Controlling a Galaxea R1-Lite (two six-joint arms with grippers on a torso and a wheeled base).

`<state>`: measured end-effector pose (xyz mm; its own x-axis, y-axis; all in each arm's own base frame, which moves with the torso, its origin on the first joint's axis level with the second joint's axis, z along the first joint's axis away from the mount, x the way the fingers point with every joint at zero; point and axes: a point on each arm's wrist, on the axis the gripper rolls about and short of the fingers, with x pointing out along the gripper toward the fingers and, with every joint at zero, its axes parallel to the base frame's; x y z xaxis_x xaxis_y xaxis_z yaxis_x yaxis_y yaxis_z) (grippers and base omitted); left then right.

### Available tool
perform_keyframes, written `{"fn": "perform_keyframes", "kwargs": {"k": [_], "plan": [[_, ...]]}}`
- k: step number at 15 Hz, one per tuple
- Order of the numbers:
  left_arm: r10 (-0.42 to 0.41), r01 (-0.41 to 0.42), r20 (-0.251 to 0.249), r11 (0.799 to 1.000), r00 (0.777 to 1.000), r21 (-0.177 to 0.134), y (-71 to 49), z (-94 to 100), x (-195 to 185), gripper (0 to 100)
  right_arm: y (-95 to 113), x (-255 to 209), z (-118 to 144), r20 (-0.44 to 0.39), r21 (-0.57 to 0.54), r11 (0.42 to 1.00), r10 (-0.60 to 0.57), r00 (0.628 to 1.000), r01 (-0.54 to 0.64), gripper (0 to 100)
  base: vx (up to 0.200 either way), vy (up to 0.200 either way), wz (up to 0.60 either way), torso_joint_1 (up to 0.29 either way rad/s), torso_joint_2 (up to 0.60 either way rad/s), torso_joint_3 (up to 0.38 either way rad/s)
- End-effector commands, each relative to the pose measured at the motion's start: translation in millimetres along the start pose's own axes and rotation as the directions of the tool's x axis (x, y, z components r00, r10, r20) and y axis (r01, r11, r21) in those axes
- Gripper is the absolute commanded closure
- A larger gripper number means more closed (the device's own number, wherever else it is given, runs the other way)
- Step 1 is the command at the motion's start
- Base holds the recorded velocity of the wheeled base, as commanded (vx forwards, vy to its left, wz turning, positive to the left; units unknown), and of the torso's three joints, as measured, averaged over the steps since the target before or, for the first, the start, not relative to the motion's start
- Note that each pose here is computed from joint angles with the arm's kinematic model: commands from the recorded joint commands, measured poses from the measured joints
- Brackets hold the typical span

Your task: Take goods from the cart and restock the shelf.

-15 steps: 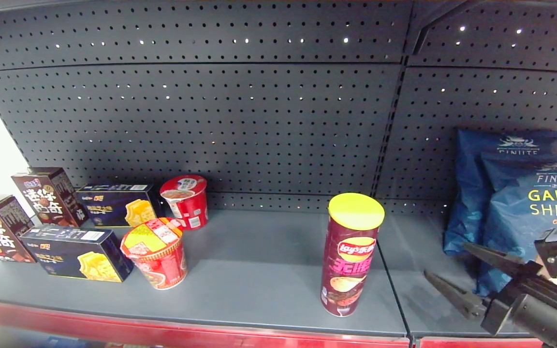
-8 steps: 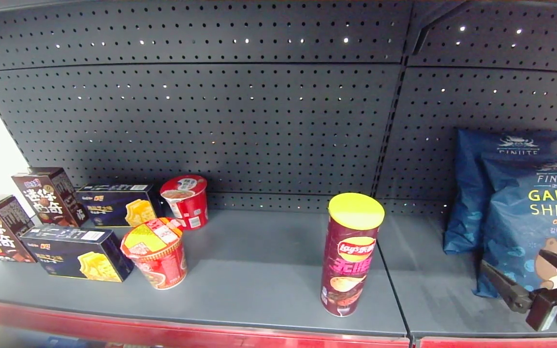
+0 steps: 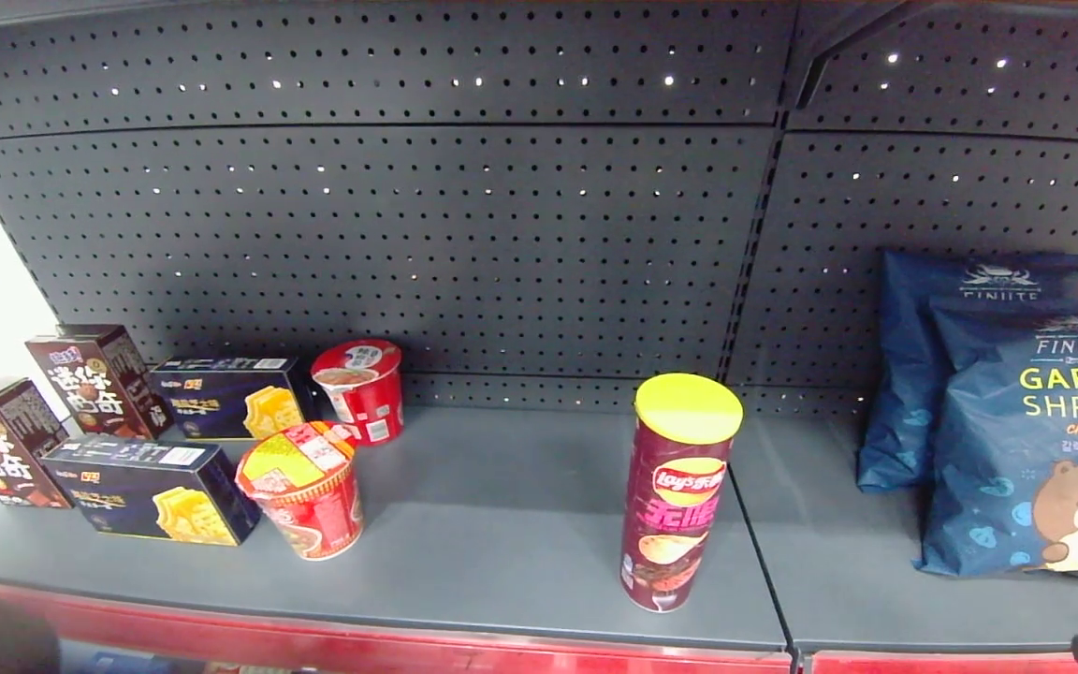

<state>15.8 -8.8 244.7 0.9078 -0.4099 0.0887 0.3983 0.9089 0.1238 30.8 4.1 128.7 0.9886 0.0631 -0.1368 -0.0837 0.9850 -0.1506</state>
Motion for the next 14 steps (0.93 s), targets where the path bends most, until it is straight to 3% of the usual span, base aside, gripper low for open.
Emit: {"fn": "perform_keyframes", "kwargs": {"k": [1,2,4,5,8,9,14], "plan": [[-0.11,0.108,-0.072,0.993,0.991,-0.037,21.3,1.3,70,100,-6,-34,-16,0.122,0.043,0.996,-0.086,0.989,0.081,0,0.0,0.0,0.0,0.0,0.0,0.0],[-0.164,0.159,-0.083,0.986,0.983,-0.058,21.7,0.0,89,100,-5,-41,-29,0.125,0.056,0.99,-0.139,0.982,0.133,0,0.0,0.0,0.0,0.0,0.0,0.0],[-0.304,0.295,-0.095,0.951,0.948,-0.094,7.9,-3.4,118,100,-3,-40,-47,0.107,0.088,0.976,-0.209,0.972,0.2,0,0.0,0.0,0.0,0.0,0.0,0.0],[-0.333,0.323,-0.104,0.941,0.937,-0.103,2.3,-4.8,131,100,-3,-40,-47,0.105,0.089,0.974,-0.217,0.97,0.209,0,0.0,0.0,0.0,0.0,0.0,0.0],[-0.343,0.329,-0.082,0.933,0.936,-0.147,-1.7,-7.0,176,100,-3,-40,-51,0.071,0.068,0.973,-0.224,0.972,0.22,0,0.0,0.0,0.0,0.0,0.0,0.0],[-0.347,0.33,-0.097,0.931,0.933,-0.154,-2.2,-12.9,193,100,-3,-40,-51,0.068,0.06,0.973,-0.228,0.971,0.225,0,0.0,0.0,0.0,0.0,0.0,0.0],[-0.357,0.338,-0.109,0.927,0.928,-0.162,-4.3,-25.8,232,100,-3,-40,-51,0.069,0.053,0.974,-0.224,0.972,0.221,0,0.0,0.0,0.0,0.0,0.0,0.0]]}}
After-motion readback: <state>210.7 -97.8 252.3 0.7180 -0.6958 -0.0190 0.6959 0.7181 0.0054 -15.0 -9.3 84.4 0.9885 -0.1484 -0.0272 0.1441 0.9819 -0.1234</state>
